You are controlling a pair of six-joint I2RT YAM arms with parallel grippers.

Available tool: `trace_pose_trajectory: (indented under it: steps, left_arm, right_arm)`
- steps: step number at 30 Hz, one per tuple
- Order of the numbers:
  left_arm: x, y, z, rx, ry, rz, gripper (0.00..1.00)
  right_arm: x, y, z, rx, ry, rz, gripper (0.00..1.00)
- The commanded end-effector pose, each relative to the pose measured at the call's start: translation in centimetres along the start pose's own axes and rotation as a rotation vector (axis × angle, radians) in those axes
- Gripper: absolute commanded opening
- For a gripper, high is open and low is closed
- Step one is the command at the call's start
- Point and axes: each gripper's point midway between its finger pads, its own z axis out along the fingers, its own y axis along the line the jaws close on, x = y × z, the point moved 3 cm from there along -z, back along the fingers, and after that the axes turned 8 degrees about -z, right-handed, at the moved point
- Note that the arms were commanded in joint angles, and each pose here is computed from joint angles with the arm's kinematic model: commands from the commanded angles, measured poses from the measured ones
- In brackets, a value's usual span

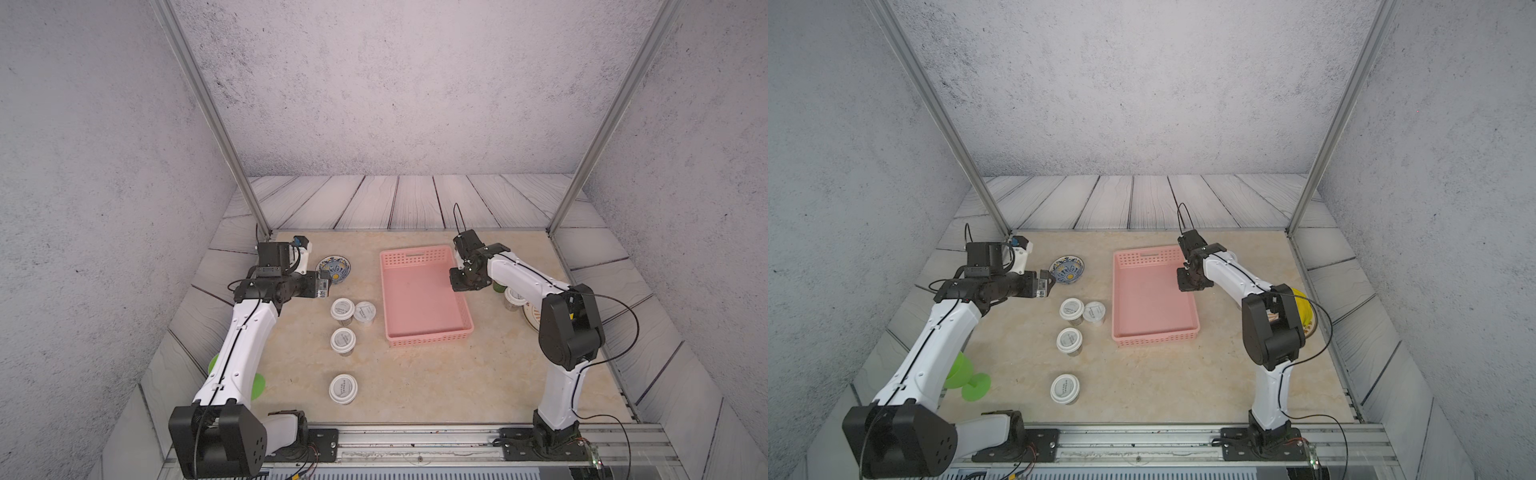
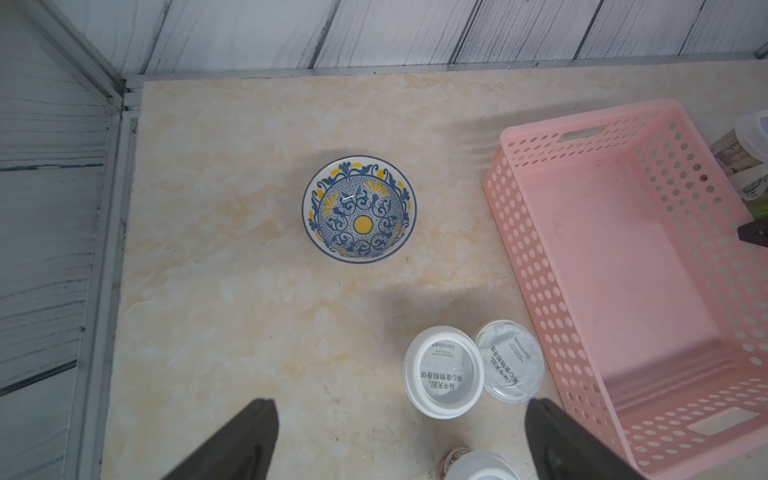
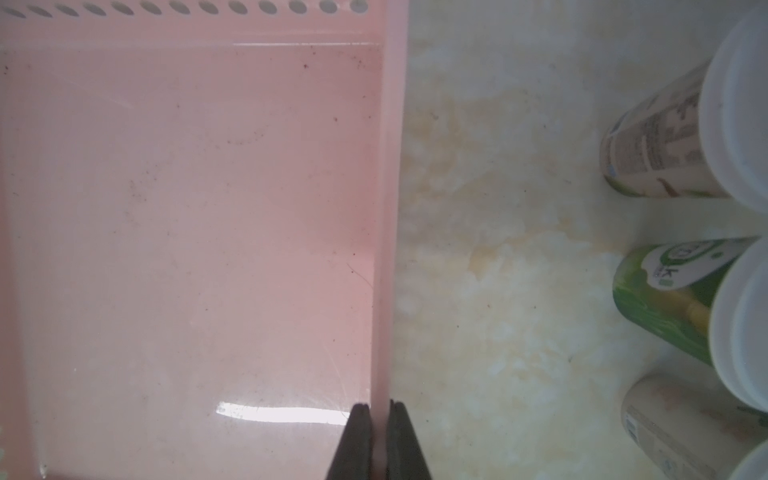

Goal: Put the yogurt in the basket
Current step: Move the basket to the center of the board.

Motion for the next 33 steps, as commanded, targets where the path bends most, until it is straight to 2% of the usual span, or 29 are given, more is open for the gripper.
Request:
trace_pose_trajectory:
  steps: [1, 9, 20, 24, 29, 33]
  left_arm:
    - [-0.3, -0.3, -0.1, 0.026, 0.019, 0.033, 0.99]
    - [0.2, -0.4, -0.5, 0.026, 0.064, 0.057, 0.99]
    - [2.3, -0.8, 0.1, 0.078, 0.14, 0.06, 0.99]
    - [2.7, -1.2, 0.7, 0.101, 0.162, 0.065, 0.99]
    - [3.8, -1.7, 1.4, 0.121, 0.184, 0.095, 0.99]
    - [4.3, -1.6, 2.1, 0.11, 0.203, 0.106, 0.99]
  right_arm:
    - [1.0, 0.7, -1.4, -0.002, -0.023, 0.049, 0.0]
    - [3.2, 1.3, -2.4, -0.017, -0.05, 0.08, 0.0]
    - [4.8, 1.6, -1.9, -0.057, -0.049, 0.124, 0.01]
    - [4.8, 1.0, -2.0, -0.013, -0.029, 0.113, 0.09]
    - [4.7, 0.7, -2.8, 0.005, -0.06, 0.097, 0.28]
    - [4.4, -0.1, -4.3, 0.045, -0.088, 0.087, 0.36]
